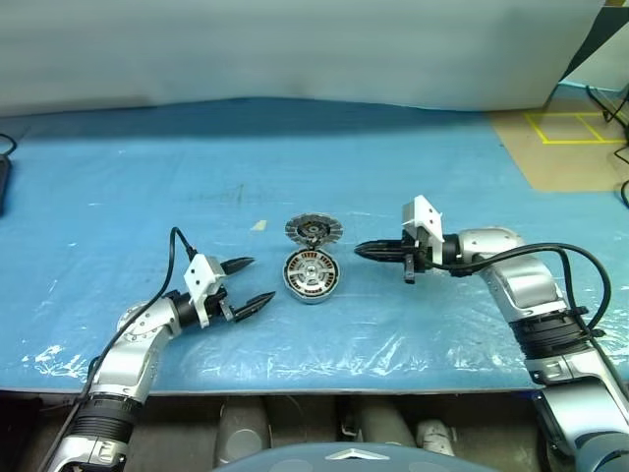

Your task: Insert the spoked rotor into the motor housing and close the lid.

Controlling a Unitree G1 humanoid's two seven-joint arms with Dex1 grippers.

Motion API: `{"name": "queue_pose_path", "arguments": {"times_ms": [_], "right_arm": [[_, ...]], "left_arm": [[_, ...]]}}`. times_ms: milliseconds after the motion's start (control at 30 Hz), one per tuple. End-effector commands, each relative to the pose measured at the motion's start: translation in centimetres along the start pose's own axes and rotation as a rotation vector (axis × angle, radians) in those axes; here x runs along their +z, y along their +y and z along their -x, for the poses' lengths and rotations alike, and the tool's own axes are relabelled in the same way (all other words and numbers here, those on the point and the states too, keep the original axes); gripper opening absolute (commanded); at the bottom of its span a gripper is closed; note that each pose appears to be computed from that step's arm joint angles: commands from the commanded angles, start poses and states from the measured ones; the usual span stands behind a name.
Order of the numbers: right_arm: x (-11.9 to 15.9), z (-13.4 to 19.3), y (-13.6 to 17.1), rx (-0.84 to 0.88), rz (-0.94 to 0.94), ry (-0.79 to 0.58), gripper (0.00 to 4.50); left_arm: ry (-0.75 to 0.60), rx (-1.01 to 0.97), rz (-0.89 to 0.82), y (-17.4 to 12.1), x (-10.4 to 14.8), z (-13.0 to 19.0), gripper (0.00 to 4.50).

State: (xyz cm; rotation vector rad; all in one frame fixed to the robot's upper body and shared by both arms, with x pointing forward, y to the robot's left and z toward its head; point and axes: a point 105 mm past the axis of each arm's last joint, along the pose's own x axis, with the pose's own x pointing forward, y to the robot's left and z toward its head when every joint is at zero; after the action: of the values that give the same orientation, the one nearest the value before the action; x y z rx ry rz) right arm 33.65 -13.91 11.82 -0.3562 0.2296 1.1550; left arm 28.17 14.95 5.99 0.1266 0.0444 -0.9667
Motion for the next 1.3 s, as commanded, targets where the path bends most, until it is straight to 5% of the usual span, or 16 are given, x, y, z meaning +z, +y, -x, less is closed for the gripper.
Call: {"name": "queue_pose_path", "arguments": {"times_ms": [33, 200, 400, 800, 1000, 1300], "right_arm": [[2.8, -0.8, -4.1, -0.173, 0.076, -0.075, 0.04], [5.1, -3.5, -4.8, -0.141, 0.089, -0.166, 0.04], [7.5, -5.4, -0.5, 0.136, 0.053, -0.297, 0.04], [4.1, -6.4, 5.8, 0.39, -0.054, -0.223, 0.04], [0.2, -7.3, 6.5, 0.38, -0.052, -0.092, 0.04], [-1.1, -7.0, 5.4, 0.321, 0.008, -0.055, 0.04]], "left_arm": [[-0.023, 0.011, -0.014, 0.5, 0.4, 0.3, 4.5], [-0.028, 0.014, -0.016, 0.5, 0.5, 0.4, 4.5], [-0.024, 0.036, -0.021, 0.5, 0.5, 1.1, 4.5], [-0.009, 0.052, -0.011, 0.3, 0.3, 1.8, 4.5], [0.001, 0.056, -0.01, 0.3, 0.2, 2.2, 4.5], [0.003, 0.057, -0.007, 0.4, 0.0, 2.0, 4.5]]}}
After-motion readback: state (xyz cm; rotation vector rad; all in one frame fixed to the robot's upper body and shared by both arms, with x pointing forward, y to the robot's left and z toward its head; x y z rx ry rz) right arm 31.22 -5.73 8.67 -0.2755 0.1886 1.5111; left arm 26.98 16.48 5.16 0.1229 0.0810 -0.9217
